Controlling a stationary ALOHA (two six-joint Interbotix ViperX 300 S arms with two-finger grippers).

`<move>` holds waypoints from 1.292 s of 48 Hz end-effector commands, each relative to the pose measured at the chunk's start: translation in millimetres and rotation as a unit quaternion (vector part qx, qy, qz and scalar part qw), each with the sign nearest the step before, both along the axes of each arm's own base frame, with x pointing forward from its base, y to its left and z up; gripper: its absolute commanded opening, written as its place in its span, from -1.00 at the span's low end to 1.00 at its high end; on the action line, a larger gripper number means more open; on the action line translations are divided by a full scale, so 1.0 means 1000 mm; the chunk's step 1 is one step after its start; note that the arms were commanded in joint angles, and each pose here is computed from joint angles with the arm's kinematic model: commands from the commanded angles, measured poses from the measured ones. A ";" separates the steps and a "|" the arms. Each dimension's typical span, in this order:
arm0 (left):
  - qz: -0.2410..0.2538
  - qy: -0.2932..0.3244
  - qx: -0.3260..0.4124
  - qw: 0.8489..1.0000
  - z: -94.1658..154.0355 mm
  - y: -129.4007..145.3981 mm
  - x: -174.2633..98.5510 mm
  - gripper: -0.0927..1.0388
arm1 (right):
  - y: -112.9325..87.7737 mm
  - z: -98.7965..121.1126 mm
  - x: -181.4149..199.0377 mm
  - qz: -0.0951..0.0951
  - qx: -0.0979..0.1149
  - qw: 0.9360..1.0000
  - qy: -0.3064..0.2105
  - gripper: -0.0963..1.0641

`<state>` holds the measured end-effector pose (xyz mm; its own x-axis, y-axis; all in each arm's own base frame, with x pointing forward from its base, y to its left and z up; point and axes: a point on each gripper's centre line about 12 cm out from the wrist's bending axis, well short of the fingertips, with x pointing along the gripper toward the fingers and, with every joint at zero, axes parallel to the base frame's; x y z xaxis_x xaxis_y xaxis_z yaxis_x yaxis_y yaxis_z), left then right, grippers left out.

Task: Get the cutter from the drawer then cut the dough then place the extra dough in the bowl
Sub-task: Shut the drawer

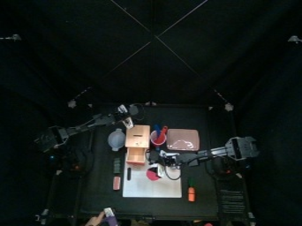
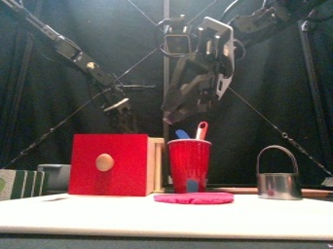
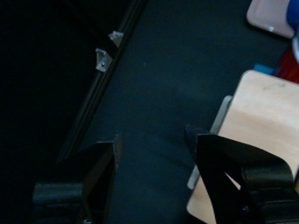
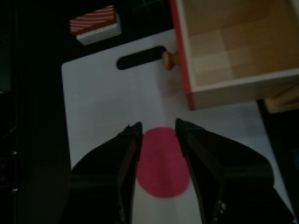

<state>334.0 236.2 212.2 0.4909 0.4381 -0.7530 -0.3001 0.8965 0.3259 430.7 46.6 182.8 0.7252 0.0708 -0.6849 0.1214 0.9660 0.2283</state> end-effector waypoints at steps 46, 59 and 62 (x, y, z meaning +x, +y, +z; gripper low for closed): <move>-0.126 0.041 -0.092 0.987 -0.018 0.008 0.032 0.11 | -0.010 -0.019 0.117 -0.001 -0.122 0.982 0.142 -0.35; -0.131 0.049 -0.089 0.986 -0.022 0.008 0.033 0.08 | -0.037 -0.025 0.111 -0.019 -0.152 0.973 0.175 -0.35; -0.132 0.053 -0.089 0.986 -0.023 0.008 0.033 0.05 | -0.042 -0.024 0.111 -0.020 -0.161 0.971 0.178 -0.35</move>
